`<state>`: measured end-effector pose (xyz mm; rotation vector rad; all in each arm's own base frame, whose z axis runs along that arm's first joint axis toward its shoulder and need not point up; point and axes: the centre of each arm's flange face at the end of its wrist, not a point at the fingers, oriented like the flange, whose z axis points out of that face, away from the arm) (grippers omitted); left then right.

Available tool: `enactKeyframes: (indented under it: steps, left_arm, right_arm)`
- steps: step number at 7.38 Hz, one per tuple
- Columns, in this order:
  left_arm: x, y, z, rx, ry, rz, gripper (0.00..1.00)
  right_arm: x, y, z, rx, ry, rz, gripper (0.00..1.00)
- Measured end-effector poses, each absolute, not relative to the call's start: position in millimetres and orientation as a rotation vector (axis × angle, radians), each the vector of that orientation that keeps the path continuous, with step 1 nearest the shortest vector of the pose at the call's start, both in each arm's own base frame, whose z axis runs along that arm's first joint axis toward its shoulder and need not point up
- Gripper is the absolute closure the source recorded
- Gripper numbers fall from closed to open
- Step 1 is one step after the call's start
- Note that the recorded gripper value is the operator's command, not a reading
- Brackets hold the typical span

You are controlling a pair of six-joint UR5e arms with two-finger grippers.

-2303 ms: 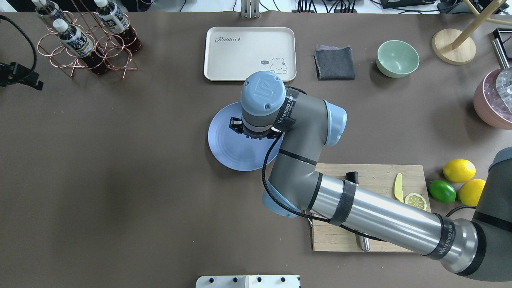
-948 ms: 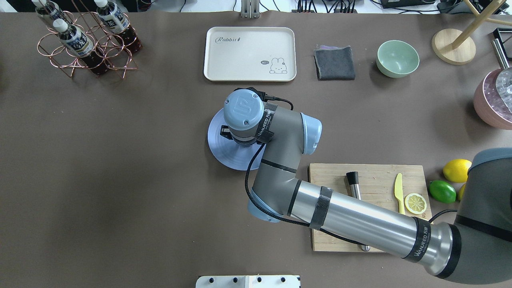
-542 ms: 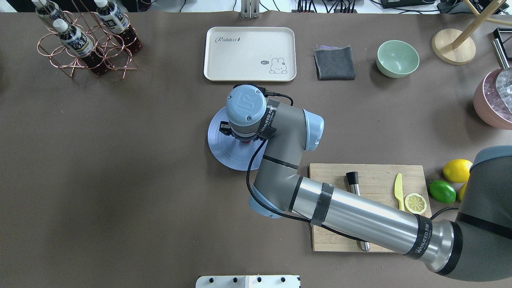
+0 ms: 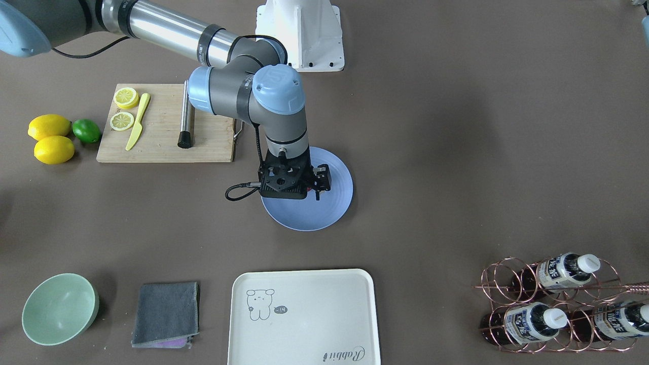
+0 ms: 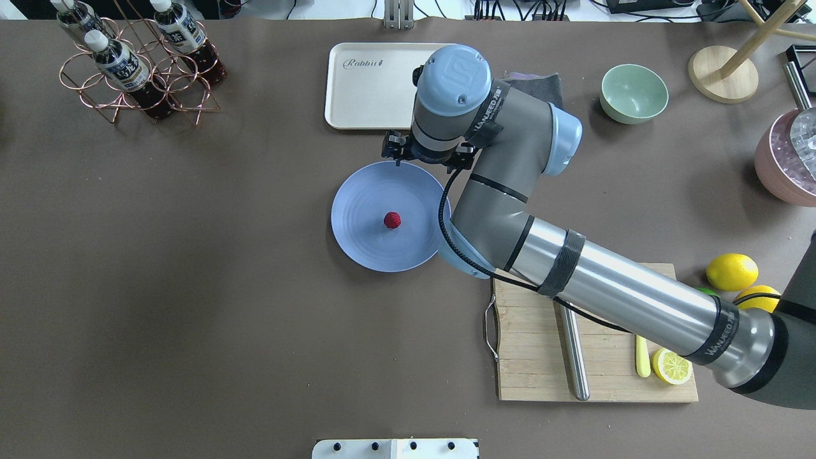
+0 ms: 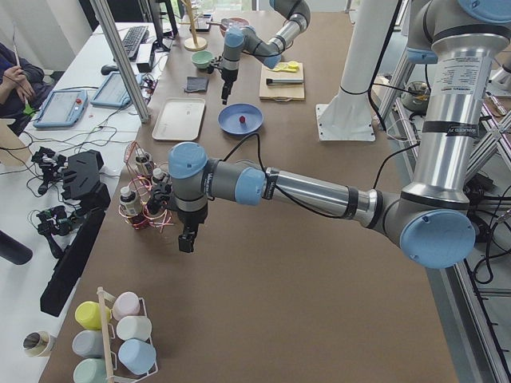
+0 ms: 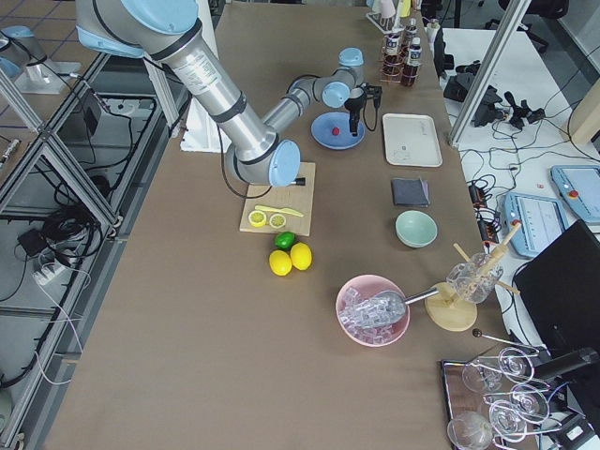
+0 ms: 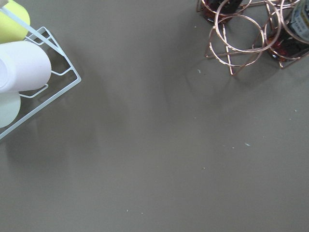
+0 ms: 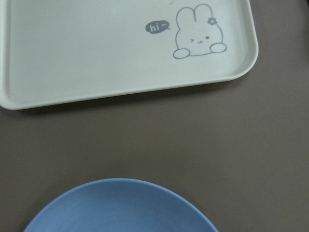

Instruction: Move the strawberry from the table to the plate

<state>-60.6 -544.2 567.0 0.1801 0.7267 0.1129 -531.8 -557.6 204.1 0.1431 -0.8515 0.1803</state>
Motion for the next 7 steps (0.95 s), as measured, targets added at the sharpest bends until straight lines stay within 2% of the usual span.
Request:
enactKeyframes:
  steps: [3,5,7]
  left_arm:
    - [-79,-539,598,0.163,0.737,0.133,0.02]
    - [-79,-538,600,0.16,0.754,0.132,0.02]
    - [-79,-534,602,0.163,0.76,0.135,0.02]
  right_arm:
    - [-381,-593,281,0.166,-0.844,0.082,0.0]
    - [-240,-619,353,0.162,-0.836,0.036,0.0]
    - [-120,-620,432,0.177,-0.767,-0.075,0.0]
